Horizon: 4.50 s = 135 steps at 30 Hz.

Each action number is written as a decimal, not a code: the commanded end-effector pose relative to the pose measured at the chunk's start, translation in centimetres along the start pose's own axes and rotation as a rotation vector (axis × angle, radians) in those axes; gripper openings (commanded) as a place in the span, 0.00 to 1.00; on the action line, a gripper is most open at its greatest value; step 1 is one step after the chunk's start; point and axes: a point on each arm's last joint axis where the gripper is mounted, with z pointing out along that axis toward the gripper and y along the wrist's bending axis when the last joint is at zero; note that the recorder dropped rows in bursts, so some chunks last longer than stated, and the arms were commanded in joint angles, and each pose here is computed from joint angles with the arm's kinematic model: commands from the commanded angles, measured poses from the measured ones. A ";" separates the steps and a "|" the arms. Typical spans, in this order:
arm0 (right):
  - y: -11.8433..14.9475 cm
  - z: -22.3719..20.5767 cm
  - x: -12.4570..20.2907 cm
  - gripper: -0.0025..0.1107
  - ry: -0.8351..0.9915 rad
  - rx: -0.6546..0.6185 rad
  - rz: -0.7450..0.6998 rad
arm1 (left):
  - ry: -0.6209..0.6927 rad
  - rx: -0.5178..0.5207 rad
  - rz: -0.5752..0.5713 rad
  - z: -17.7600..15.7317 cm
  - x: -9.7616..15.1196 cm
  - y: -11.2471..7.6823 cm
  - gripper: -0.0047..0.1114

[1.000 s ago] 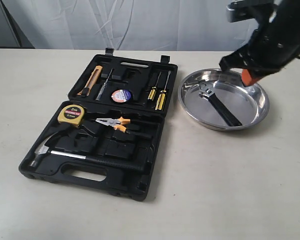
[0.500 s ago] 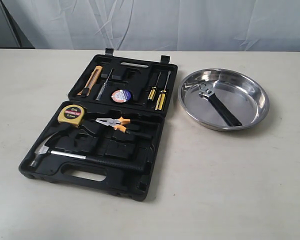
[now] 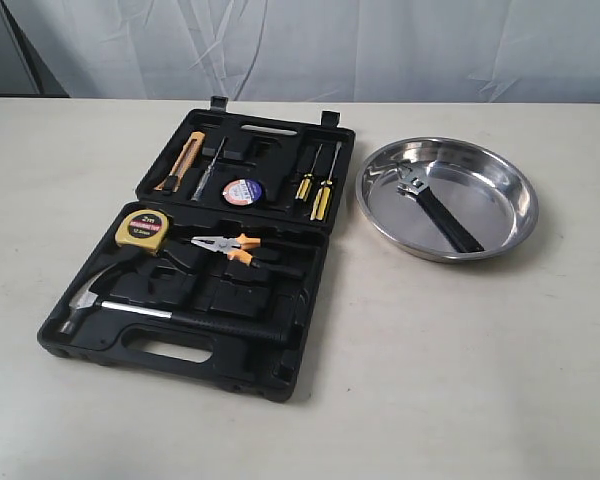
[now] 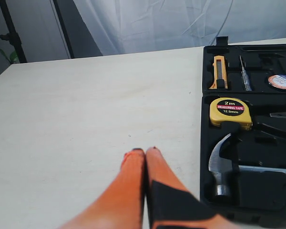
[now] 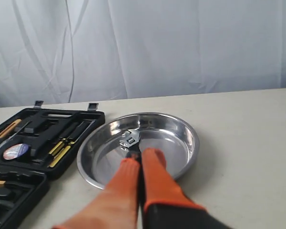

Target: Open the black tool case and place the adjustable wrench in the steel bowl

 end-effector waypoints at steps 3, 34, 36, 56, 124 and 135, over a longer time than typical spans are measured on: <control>-0.6 -0.6 2.2 0.02 -0.105 0.020 0.048 | -0.017 -0.001 -0.003 -0.1 -0.2 0.0 0.04; -0.2 -0.8 2.7 0.02 -0.055 -0.018 0.063 | -0.017 -0.001 -0.003 -0.1 -0.2 0.0 0.04; -0.2 -0.8 2.7 0.02 -0.055 -0.018 0.063 | -0.017 -0.001 -0.003 -0.1 -0.2 0.0 0.04; -0.3 -0.8 2.7 0.02 -0.058 -0.016 0.063 | -0.017 -0.001 -0.001 -0.1 -0.2 0.0 0.04; -0.2 -0.8 2.7 0.02 -0.053 -0.019 0.063 | -0.017 -0.001 -0.001 -0.1 -0.2 0.0 0.04; -0.2 -0.8 2.7 0.02 -0.053 -0.019 0.063 | -0.017 -0.001 -0.001 -0.1 -0.2 0.0 0.04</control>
